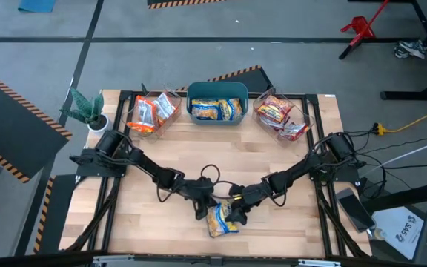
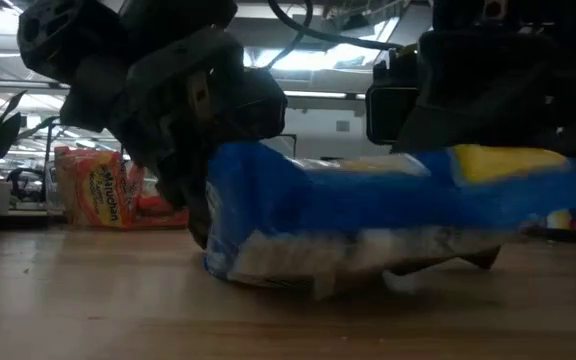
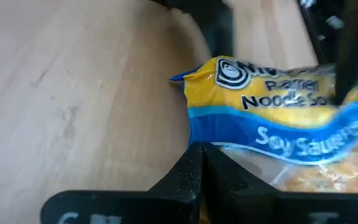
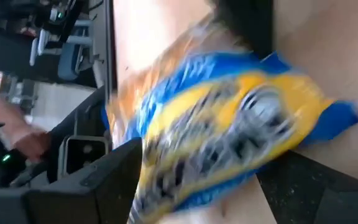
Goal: Sort Maruchan noodles
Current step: Put the blue noodle pack into the blue bin
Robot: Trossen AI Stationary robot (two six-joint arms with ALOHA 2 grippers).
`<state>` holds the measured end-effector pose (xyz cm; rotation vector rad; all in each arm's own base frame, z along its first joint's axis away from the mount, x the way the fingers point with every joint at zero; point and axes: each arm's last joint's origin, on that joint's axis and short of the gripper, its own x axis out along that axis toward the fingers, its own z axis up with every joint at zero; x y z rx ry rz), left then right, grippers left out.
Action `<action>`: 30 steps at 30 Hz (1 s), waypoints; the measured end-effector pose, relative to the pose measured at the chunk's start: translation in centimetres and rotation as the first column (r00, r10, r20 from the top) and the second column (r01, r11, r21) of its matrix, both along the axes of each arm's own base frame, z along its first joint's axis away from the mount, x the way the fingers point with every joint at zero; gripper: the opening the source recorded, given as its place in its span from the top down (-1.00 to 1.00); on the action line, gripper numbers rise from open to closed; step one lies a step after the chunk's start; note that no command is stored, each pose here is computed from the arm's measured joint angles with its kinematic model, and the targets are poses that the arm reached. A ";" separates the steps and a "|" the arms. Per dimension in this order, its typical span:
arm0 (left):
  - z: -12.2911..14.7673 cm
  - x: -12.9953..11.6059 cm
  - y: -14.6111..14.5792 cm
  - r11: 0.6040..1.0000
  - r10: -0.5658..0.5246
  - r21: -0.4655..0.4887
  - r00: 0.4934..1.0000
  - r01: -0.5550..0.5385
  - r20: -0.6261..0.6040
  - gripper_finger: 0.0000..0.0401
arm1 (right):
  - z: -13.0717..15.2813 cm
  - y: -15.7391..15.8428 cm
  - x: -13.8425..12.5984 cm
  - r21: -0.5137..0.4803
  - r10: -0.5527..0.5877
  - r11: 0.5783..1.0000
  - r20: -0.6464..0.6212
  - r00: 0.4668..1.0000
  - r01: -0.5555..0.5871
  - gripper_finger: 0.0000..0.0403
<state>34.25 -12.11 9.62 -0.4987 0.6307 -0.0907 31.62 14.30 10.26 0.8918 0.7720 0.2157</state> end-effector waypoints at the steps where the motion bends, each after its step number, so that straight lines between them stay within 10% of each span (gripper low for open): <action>1: 0.2 0.1 0.2 1.000 -0.004 -0.015 1.000 0.004 0.003 1.00 | 0.0 0.0 0.0 -0.006 -0.011 1.000 0.002 1.000 0.011 -0.42; 11: 5.9 -0.8 3.4 1.000 0.030 -0.010 1.000 -0.030 -0.008 1.00 | -0.1 -0.6 0.2 -0.055 -0.086 0.995 0.004 0.996 0.087 -0.42; 16: 8.3 -2.8 -1.0 0.995 -0.091 -0.032 0.994 0.092 0.053 1.00 | -0.1 -0.5 0.1 -0.057 -0.085 0.995 0.004 0.996 0.085 -0.42; 23: 5.3 -4.2 -6.2 0.997 -0.076 0.019 0.995 0.075 0.059 1.00 | -0.2 -0.9 0.3 -0.068 -0.116 0.991 0.009 0.993 0.117 -0.42; 30: 2.5 -2.6 -5.5 0.999 -0.041 -0.021 0.997 0.043 0.068 1.00 | -0.1 -1.0 0.4 -0.060 -0.133 0.989 0.018 0.991 0.134 -0.42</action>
